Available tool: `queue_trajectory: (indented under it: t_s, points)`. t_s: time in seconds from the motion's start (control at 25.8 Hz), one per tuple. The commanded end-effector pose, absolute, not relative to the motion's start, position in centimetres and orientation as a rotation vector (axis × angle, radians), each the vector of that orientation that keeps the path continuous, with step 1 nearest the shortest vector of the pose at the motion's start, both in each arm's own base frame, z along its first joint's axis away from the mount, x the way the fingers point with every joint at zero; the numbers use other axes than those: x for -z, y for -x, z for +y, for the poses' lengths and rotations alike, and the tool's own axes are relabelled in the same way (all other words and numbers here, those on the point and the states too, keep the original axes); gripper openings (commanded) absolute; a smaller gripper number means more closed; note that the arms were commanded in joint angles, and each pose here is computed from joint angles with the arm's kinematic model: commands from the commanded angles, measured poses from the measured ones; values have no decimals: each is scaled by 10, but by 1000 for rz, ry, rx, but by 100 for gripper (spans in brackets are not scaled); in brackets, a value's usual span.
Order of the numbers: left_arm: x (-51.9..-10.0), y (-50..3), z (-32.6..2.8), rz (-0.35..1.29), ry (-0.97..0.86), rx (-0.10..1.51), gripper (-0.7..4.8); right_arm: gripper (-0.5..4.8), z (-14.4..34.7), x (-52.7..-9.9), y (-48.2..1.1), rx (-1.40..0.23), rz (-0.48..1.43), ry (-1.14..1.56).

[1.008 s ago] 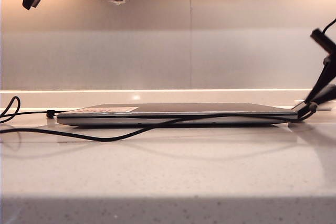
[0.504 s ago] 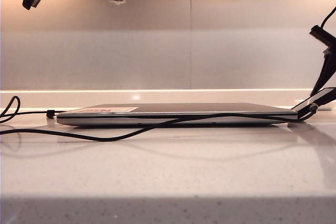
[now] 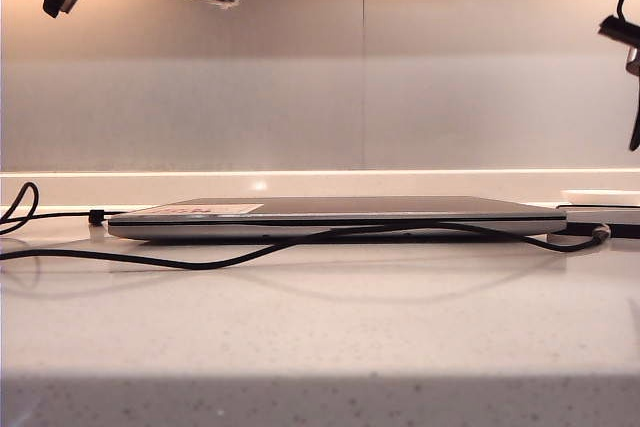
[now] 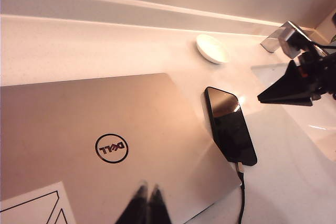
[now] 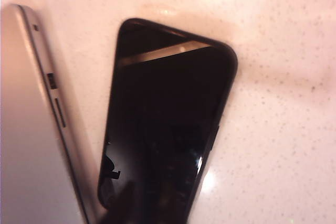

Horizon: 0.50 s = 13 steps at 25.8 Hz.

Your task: Pick up the charging cable and the phone, plug the charging cable into the charging port on the phone, and finally place them back on the table.

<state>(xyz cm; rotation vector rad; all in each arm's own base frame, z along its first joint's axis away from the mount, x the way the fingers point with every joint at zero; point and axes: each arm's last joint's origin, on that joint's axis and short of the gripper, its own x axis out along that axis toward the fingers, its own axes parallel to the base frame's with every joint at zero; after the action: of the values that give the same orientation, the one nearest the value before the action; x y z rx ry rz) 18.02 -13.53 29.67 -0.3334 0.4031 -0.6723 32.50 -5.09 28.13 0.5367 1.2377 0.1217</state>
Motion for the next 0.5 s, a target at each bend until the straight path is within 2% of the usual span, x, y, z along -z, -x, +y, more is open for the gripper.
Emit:
queue_trajectory:
  t_s: [0.04, 0.27, 0.5]
  points:
    - [-304, -177, -133, 372, 333, 684, -6, -8, -45, -298, -313, -130, 1217, -510]
    - [-311, -164, -120, 332, 230, 686, -6, -8, -21, -339, -283, -137, 1087, -300]
    - [-309, -152, -88, 391, 155, 575, -6, -8, 2, -388, -241, -189, 739, -153]
